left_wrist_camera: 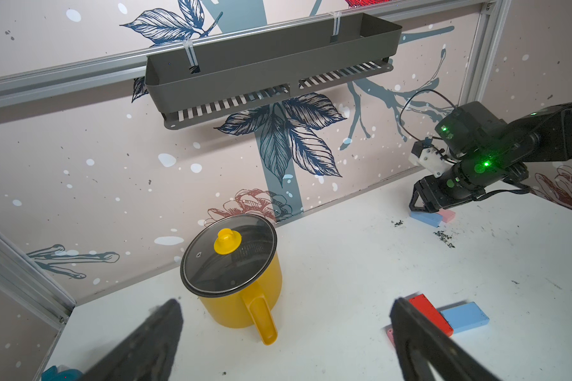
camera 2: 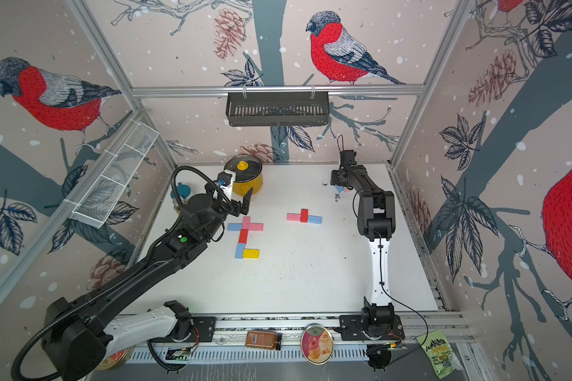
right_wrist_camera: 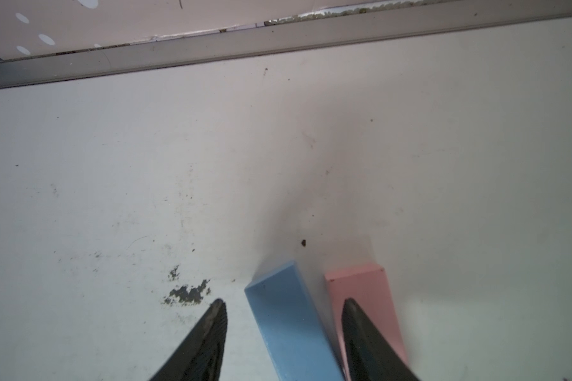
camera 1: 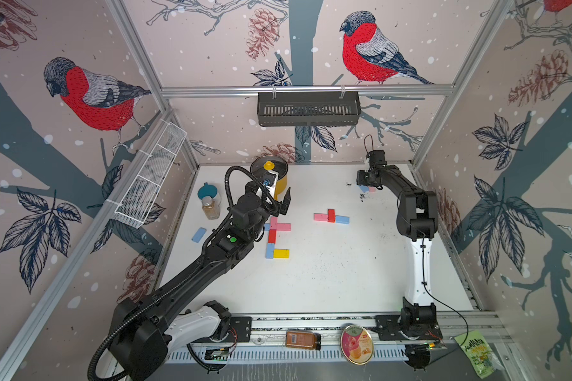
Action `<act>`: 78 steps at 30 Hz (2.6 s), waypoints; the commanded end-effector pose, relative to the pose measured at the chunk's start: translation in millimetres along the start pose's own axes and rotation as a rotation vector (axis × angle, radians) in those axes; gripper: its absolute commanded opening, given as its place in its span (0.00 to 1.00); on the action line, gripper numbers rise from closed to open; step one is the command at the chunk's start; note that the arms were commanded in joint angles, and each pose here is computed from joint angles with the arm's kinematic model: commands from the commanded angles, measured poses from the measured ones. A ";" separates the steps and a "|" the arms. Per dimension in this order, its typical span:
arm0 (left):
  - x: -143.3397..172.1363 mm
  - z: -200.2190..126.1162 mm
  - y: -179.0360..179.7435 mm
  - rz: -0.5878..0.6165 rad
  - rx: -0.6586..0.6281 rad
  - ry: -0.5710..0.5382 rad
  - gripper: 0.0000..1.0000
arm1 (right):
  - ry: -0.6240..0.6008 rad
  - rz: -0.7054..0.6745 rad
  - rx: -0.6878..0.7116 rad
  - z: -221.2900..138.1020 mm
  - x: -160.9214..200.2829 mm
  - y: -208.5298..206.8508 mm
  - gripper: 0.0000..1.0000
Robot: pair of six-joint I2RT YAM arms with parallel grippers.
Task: Assemble the letter t with building blocks
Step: Pick up the building block from the center of the board.
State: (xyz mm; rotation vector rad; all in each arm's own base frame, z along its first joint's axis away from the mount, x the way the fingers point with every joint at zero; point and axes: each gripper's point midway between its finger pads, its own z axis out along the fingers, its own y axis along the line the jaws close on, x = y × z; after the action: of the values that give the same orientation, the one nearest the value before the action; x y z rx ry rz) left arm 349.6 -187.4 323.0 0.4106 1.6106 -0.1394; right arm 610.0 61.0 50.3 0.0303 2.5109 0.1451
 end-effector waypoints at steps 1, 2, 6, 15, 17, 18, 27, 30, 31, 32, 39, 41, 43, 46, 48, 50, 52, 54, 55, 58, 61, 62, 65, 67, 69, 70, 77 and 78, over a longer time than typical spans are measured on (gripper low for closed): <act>-9.4 -0.1 0.4 -0.002 0.001 -0.030 0.97 | 0.003 -0.027 0.026 4.9 -0.4 -2.8 0.55; -9.2 0.2 0.3 -0.002 0.001 -0.029 0.97 | 0.001 -0.027 0.026 6.1 -1.2 -3.2 0.55; -8.0 0.6 0.1 0.000 0.003 -0.024 0.97 | 0.000 -0.031 0.027 10.0 -2.1 -3.4 0.54; -7.8 1.3 -0.7 0.000 0.005 -0.023 0.97 | 0.013 -0.070 -0.015 15.6 3.4 11.4 0.52; -7.5 1.4 -0.7 -0.001 0.006 -0.022 0.97 | 0.010 -0.079 -0.012 16.5 3.1 13.4 0.52; -7.0 1.4 -1.1 -0.001 0.007 -0.021 0.97 | 0.010 -0.080 -0.011 17.0 3.3 14.0 0.52; -7.2 1.7 -0.9 0.001 0.007 -0.020 0.97 | 0.042 -0.059 0.013 18.3 12.9 6.7 0.48; -7.4 1.7 -1.4 0.000 0.009 -0.019 0.97 | 0.043 -0.066 0.019 12.4 17.5 5.3 0.47; -7.6 1.6 -1.5 0.000 0.009 -0.019 0.97 | 0.044 -0.069 0.020 10.4 20.4 5.0 0.46; -7.4 1.7 -1.4 0.000 0.009 -0.019 0.97 | 0.041 -0.069 0.023 7.8 21.3 3.6 0.46; -6.9 2.3 -2.2 0.000 0.013 -0.017 0.97 | 0.049 -0.055 0.025 -1.4 30.6 -3.6 0.44; -7.3 2.2 -2.3 -0.001 0.014 -0.017 0.97 | 0.049 -0.051 0.022 -4.0 31.3 -4.1 0.49; -7.3 1.9 -2.3 -0.001 0.014 -0.017 0.97 | 0.047 -0.051 0.016 -7.0 31.6 -2.8 0.54; -7.0 2.0 -2.4 -0.002 0.014 -0.017 0.97 | 0.052 -0.051 0.007 -10.4 34.7 -2.2 0.56; -8.6 1.7 -2.1 -0.003 0.015 -0.020 0.97 | 0.057 -0.052 0.000 -11.6 37.3 -1.3 0.56; -8.2 1.6 -2.5 -0.002 0.016 -0.019 0.97 | 0.060 -0.055 0.001 -12.2 39.2 -1.7 0.55; -8.4 1.4 -2.8 -0.003 0.018 -0.019 0.97 | 0.064 -0.055 0.000 -12.3 41.2 -2.1 0.54; -9.0 1.2 -2.1 -0.004 0.016 -0.021 0.97 | 0.068 -0.055 -0.004 -13.3 43.5 -2.1 0.53; -8.9 1.2 -2.4 -0.003 0.017 -0.020 0.97 | 0.071 -0.054 -0.005 -13.7 44.8 -2.4 0.53; -9.1 1.1 -2.6 -0.003 0.019 -0.021 0.97 | 0.078 -0.056 -0.004 -14.0 48.3 -2.5 0.51; -10.0 0.7 -2.8 -0.004 0.020 -0.022 0.97 | 0.084 -0.052 0.001 -13.8 51.0 -3.9 0.48; -10.4 0.6 -2.8 -0.004 0.020 -0.024 0.97 | 0.086 -0.052 0.001 -13.8 52.1 -4.0 0.46; -10.9 0.2 -2.6 -0.005 0.020 -0.025 0.97 | 0.086 -0.049 0.001 -15.6 53.0 -3.9 0.44; -10.4 0.4 -2.7 -0.004 0.019 -0.024 0.97 | 0.091 -0.047 0.004 -15.1 54.5 -4.9 0.42; -10.8 0.3 -3.1 -0.004 0.021 -0.025 0.97 | 0.096 -0.042 0.008 -15.1 56.1 -6.2 0.39; -11.1 0.1 -3.1 -0.006 0.021 -0.026 0.97 | 0.098 -0.042 0.009 -14.9 56.9 -6.3 0.38; -10.3 0.6 -3.6 -0.002 0.023 -0.023 0.97 | 0.100 -0.030 0.010 -18.1 59.7 -7.8 0.30; -10.4 0.6 -3.4 -0.002 0.022 -0.023 0.97 | 0.100 -0.029 0.010 -18.2 60.1 -7.8 0.28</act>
State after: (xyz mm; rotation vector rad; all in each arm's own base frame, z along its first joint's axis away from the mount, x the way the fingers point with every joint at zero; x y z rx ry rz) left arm 349.2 -191.9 321.2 0.4315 1.6230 -0.1565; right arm 555.7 55.7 27.2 -0.0253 2.5969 0.1246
